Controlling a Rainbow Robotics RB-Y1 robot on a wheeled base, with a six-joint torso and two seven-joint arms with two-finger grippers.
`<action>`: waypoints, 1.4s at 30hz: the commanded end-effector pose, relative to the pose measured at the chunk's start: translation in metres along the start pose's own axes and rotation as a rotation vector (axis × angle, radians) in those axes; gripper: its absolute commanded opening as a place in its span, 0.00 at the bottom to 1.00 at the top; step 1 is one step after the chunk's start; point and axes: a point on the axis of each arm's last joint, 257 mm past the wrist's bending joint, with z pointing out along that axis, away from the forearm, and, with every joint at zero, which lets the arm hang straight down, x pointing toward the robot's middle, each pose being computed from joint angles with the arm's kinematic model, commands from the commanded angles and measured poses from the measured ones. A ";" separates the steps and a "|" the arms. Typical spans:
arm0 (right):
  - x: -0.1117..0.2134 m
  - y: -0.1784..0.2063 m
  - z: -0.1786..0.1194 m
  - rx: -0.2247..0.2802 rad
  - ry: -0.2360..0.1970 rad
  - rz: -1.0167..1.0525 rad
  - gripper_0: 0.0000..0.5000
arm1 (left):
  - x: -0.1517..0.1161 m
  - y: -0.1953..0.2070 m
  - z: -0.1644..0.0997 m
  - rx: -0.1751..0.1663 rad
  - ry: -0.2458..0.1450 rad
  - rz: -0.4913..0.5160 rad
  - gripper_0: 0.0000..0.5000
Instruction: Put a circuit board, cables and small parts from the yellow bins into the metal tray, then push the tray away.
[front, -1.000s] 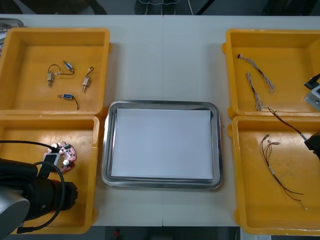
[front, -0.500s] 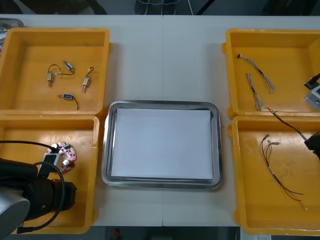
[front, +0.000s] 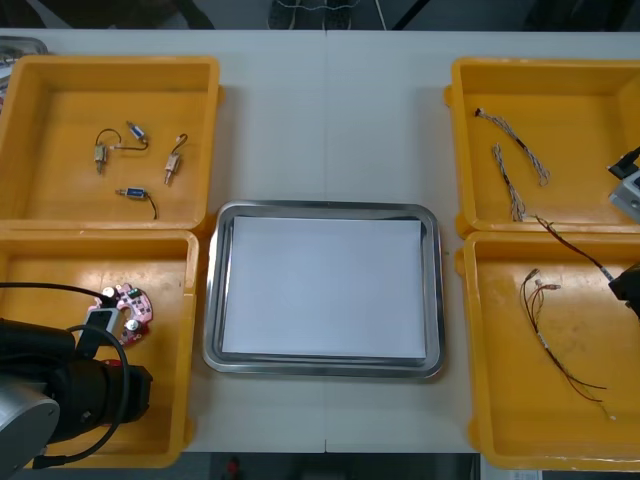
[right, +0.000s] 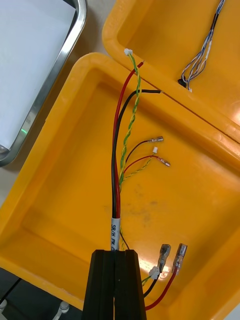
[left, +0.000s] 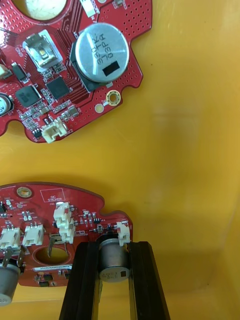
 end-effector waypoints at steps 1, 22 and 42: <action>-0.003 -0.002 -0.008 0.031 0.002 -0.056 0.00 | 0.009 0.009 -0.022 -0.020 0.029 0.076 0.00; -0.003 -0.003 -0.008 0.031 0.004 -0.054 0.00 | -0.034 0.035 -0.112 -0.046 0.053 0.155 0.00; -0.001 -0.003 -0.008 0.033 0.009 -0.052 0.00 | -0.071 0.016 -0.147 -0.056 0.042 0.267 0.00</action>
